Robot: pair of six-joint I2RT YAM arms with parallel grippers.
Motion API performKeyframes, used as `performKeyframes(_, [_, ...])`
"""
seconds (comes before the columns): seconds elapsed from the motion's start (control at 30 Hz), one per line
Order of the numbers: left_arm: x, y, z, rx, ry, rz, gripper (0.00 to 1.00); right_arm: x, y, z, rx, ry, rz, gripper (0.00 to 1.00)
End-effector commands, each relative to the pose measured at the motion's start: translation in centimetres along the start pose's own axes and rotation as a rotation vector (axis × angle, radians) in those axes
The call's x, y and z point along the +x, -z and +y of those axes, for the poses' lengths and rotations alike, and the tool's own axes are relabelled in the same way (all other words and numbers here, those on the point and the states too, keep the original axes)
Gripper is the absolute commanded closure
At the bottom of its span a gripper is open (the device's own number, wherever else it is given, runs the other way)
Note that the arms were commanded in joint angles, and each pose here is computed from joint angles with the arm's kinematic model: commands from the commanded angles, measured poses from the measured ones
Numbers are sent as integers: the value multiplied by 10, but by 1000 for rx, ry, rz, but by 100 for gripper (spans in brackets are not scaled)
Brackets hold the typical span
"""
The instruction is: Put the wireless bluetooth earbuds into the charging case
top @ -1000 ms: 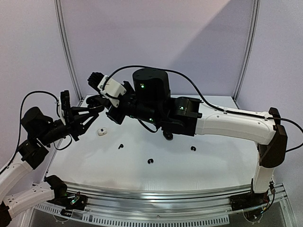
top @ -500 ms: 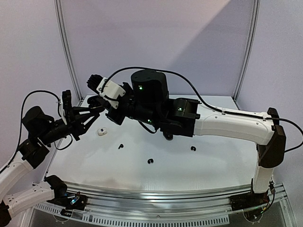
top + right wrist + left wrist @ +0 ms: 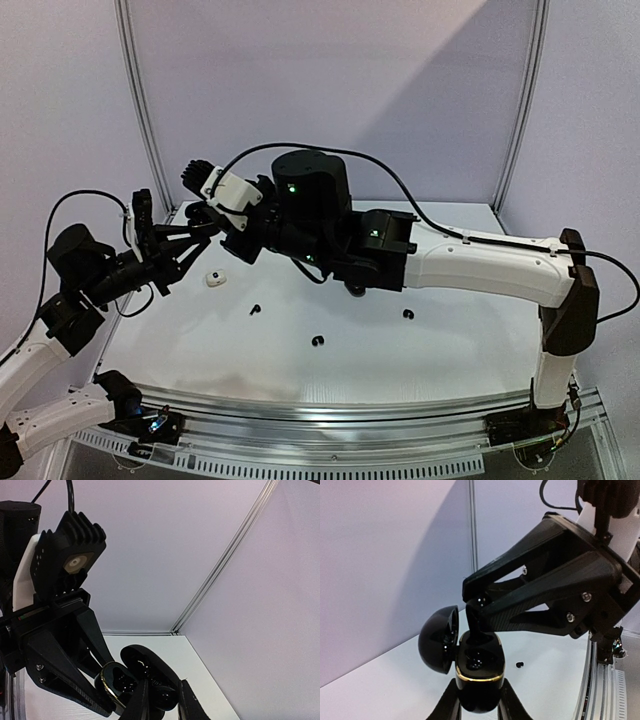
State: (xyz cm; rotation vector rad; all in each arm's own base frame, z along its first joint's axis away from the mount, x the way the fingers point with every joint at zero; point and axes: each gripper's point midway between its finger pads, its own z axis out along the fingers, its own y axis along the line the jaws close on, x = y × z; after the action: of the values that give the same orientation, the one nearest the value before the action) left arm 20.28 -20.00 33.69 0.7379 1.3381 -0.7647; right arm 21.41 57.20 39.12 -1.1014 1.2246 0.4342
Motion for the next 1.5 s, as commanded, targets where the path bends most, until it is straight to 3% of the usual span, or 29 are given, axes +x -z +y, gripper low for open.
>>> performKeyframes(0.0, [-36, 2, -6, 12, -53, -95, 100, 27, -11, 13, -12, 18, 74, 89])
performKeyframes(0.8, [-32, 8, -12, 6, -220, -123, 100, -10, -4, -5, 26, -199, -45, 99])
performKeyframes(1.07, [-33, 8, -12, -2, -187, -123, 100, -21, 0, -18, 78, -221, -81, 100])
performKeyframes(1.3, [-34, 7, -11, 5, -36, -116, 100, -30, 8, -20, 73, -176, -133, 100])
performKeyframes(1.47, [-31, 8, -3, -44, -59, -117, 100, -44, 15, -24, 70, -162, -181, 100])
